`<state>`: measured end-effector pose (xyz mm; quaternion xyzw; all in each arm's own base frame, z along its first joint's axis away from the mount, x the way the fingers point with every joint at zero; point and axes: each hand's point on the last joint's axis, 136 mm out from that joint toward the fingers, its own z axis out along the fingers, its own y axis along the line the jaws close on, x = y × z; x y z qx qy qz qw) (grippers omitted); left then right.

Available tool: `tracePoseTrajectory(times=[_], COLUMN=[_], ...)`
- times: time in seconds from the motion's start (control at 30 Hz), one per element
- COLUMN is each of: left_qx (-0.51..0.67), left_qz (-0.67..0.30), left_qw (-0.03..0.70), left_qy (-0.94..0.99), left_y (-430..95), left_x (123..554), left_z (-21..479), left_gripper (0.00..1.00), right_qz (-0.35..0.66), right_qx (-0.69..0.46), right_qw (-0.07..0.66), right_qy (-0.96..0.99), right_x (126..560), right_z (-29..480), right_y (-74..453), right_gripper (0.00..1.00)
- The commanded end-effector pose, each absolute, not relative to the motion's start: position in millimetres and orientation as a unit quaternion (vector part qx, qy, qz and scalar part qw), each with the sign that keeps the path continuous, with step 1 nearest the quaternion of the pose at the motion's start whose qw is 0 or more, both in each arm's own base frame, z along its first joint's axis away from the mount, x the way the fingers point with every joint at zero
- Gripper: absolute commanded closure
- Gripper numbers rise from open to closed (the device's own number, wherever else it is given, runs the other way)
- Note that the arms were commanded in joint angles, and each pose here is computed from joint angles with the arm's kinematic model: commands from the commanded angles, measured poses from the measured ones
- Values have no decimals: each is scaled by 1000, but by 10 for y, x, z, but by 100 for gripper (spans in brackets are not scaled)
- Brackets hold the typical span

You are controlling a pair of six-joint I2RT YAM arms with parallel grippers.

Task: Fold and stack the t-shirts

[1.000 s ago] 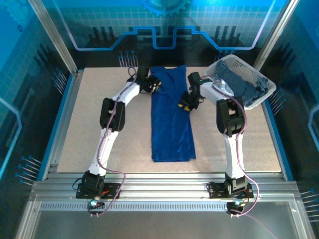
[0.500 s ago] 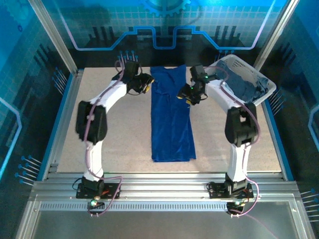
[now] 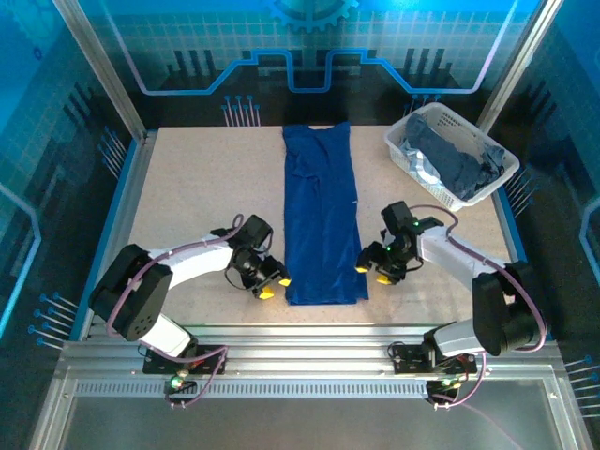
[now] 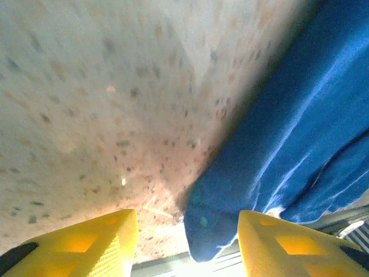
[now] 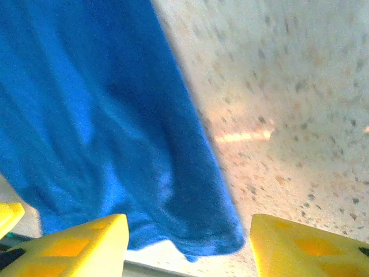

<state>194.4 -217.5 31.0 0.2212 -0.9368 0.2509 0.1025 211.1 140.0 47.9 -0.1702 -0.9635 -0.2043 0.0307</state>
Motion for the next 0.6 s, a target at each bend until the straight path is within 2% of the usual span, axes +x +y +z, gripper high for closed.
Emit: tracePoseTrajectory(times=[0.0,0.1,0.4,0.57], left_qx=[186,179,191,187], left_qz=[280,277,272,277], left_qw=[116,119,111,98], left_qy=[-935,-936,-937,-937], left_y=[-2381,-2444,-2507,-2537], left_x=[1879,1863,1868,1920], left_z=[364,257,39,77], left_gripper=[50,53,74,89], right_qz=[-225,-225,-216,-192], right_qx=[-132,-115,-68,-71], right_qw=[54,61,103,103], right_qy=[-964,-966,-969,-973], right_x=[1960,1952,1812,1741], right_z=[414,338,247,236], right_y=[1481,1511,1777,1751], right_gripper=[40,40,44,56])
